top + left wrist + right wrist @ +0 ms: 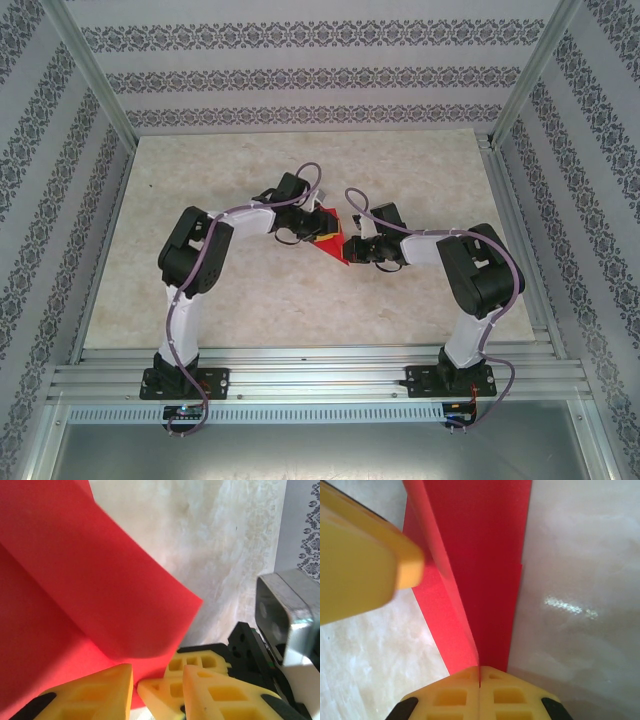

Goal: Fold a paper plane with a square sheet of paper (fold left side to right side)
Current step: Fourth fold the wing at the center of the table.

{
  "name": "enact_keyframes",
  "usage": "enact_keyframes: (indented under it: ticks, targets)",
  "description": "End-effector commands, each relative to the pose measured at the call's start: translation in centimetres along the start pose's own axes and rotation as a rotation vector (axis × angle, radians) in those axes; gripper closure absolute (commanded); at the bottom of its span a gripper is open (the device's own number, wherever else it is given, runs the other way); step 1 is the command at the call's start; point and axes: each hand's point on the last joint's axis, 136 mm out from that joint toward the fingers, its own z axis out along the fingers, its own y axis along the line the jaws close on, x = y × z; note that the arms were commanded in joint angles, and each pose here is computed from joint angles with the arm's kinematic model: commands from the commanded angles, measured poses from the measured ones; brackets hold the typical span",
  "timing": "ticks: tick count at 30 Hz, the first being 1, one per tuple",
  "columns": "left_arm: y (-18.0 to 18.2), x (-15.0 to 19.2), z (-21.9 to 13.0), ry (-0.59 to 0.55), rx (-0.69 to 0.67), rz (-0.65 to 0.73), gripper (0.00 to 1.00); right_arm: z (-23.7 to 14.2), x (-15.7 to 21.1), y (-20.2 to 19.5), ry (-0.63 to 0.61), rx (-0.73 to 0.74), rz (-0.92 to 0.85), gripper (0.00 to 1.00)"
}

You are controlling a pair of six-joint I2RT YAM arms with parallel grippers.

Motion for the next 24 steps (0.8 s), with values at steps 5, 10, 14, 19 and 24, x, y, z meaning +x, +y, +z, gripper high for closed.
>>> enact_keyframes:
  ticks: [5, 10, 14, 19, 24]
  targets:
    - [-1.7, -1.3, 1.3, -0.014, 0.082, 0.004, 0.67, 0.8, 1.1, -1.1, 0.047, 0.023, 0.024, 1.0]
    - [-1.3, -1.3, 1.9, -0.006, 0.086, -0.007, 0.67, 0.9, 1.2, -1.2, 0.054, 0.025, 0.026, 1.0]
    - [-0.1, -1.3, 2.3, -0.005, 0.049, -0.018, 0.68, 0.8, 1.1, -1.1, 0.055, 0.026, 0.025, 0.99]
    - [1.6, -1.1, 2.9, -0.003, 0.0, -0.036, 0.69, 0.4, 0.6, -0.8, 0.047, 0.022, 0.028, 0.93]
    - [2.0, -1.0, 2.8, -0.009, -0.019, -0.04, 0.69, -1.1, -0.3, -0.3, 0.017, 0.018, 0.032, 0.84]
